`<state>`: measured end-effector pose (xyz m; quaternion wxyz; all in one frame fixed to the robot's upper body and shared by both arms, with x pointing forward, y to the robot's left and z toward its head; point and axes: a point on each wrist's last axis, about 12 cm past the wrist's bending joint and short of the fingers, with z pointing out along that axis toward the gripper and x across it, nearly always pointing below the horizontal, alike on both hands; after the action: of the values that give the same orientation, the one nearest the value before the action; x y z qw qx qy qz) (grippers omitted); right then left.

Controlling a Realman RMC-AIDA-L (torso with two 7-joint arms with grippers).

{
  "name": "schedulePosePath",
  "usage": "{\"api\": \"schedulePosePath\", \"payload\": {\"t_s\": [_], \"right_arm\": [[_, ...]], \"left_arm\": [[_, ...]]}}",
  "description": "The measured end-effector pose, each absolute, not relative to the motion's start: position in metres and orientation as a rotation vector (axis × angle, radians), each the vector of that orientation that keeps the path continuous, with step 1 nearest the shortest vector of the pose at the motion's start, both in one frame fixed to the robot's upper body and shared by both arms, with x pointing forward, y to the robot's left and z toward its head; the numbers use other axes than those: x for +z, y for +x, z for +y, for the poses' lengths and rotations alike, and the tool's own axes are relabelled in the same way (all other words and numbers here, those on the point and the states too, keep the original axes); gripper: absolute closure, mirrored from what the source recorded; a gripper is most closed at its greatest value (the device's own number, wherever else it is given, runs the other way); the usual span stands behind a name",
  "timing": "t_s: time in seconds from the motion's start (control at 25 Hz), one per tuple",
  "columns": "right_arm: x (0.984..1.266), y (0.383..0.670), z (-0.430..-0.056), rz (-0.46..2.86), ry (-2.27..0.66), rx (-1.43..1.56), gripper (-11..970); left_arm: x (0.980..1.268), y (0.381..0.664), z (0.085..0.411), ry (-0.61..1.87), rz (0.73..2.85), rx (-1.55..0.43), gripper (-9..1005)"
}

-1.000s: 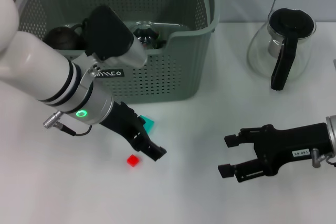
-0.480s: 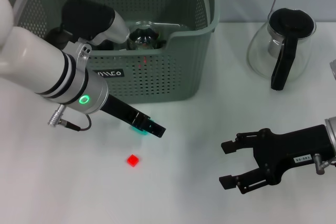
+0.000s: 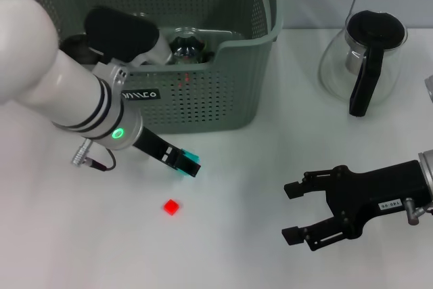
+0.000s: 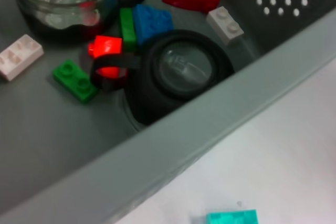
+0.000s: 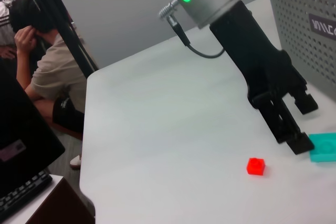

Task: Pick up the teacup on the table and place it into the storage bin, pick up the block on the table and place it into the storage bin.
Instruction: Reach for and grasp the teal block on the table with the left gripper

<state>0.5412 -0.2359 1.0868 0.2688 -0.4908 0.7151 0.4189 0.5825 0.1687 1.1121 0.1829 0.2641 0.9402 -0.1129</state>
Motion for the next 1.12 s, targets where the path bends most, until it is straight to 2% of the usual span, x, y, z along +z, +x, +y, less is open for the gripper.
{"api": "schedulePosePath", "payload": {"t_s": [0.32,0.64,1.12], "right_arm": [[1.084,0.540,-0.238,1.957,-1.362,1.117,17],[1.083,0.551,-0.252,2.003,-1.321,0.995,17],[1.077,0.556,-0.231,1.879,-1.374,0.906,17]], "left_arm": [[1.111,0.581,0.151,0.812,2.629,-0.294,70],[1.109,0.583,0.147,0.827,2.635,-0.293,81],[1.110,0.585,0.145,0.806,2.627,-0.273,97]]}}
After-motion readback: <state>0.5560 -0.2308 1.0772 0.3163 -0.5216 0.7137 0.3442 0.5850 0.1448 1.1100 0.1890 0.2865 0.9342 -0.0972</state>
